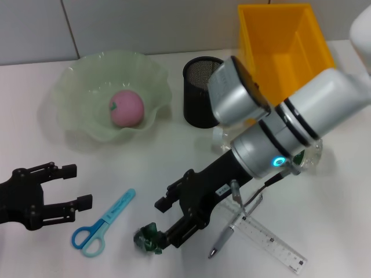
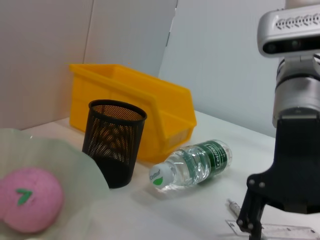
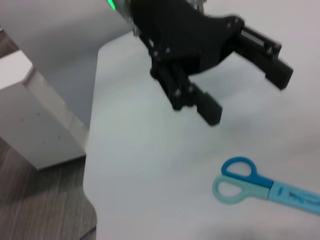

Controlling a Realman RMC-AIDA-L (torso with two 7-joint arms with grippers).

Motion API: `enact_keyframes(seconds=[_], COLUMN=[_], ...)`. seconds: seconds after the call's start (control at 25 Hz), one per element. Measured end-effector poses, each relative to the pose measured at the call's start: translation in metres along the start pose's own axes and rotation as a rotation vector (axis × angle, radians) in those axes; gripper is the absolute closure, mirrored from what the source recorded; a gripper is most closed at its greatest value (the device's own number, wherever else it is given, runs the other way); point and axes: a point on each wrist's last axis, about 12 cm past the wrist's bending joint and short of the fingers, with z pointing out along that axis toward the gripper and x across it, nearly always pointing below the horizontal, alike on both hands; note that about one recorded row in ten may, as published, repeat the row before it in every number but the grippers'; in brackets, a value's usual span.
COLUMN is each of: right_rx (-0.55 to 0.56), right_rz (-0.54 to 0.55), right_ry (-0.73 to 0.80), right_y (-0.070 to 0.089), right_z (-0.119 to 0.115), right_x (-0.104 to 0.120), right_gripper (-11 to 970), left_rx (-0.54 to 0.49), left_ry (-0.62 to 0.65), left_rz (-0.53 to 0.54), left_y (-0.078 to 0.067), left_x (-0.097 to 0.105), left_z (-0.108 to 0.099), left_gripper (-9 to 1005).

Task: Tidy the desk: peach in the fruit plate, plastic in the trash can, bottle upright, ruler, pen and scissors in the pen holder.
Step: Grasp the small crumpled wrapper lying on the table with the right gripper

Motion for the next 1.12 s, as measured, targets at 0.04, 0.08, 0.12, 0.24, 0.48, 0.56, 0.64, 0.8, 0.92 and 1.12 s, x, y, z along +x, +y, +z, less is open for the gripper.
enact_keyframes(seconds=[0.04, 0.08, 0.12, 0.24, 0.48, 0.56, 0.64, 0.8, 0.92, 1.12], right_rx=[-0.001, -0.001, -0.001, 0.003, 0.021, 0.038, 0.055, 0.073, 0.090, 0.101], right_rz=[-0.007, -0.016, -0.027, -0.057, -0.103, -0.113, -0.123, -0.143, -0.152, -0.162], right_ry=[0.007, 0.011, 0.011, 0.004, 0.002, -0.001, 0.002, 0.003, 0.004, 0.016], right_y=[0.000, 0.000, 0.001, 0.002, 0.004, 0.003, 0.002, 0.001, -0.001, -0.001], right_z=[0.003, 0.006, 0.010, 0.018, 0.034, 0.037, 0.039, 0.040, 0.041, 0.043], right_x=[0.001, 0.002, 0.003, 0.005, 0.007, 0.008, 0.009, 0.008, 0.008, 0.009], right_gripper=[192, 193, 193, 193, 195, 195, 196, 196, 197, 198], left_rx=[-0.001, -0.003, -0.004, -0.004, 0.008, 0.010, 0.013, 0.018, 0.015, 0.006], left_ry=[0.001, 0.001, 0.002, 0.009, 0.027, 0.026, 0.024, 0.021, 0.018, 0.010], left_rz=[-0.002, -0.004, -0.006, -0.010, -0.025, -0.026, -0.026, -0.026, -0.026, -0.027], left_y=[0.000, 0.000, 0.000, -0.001, -0.003, -0.003, -0.004, -0.004, -0.004, -0.003], left_x=[0.000, 0.001, 0.002, 0.004, 0.007, 0.007, 0.007, 0.006, 0.006, 0.005], left_z=[-0.001, -0.001, -0.002, -0.004, -0.005, -0.005, -0.006, -0.006, -0.006, -0.007], left_gripper=[178, 178, 178, 178, 179, 179, 180, 180, 180, 181])
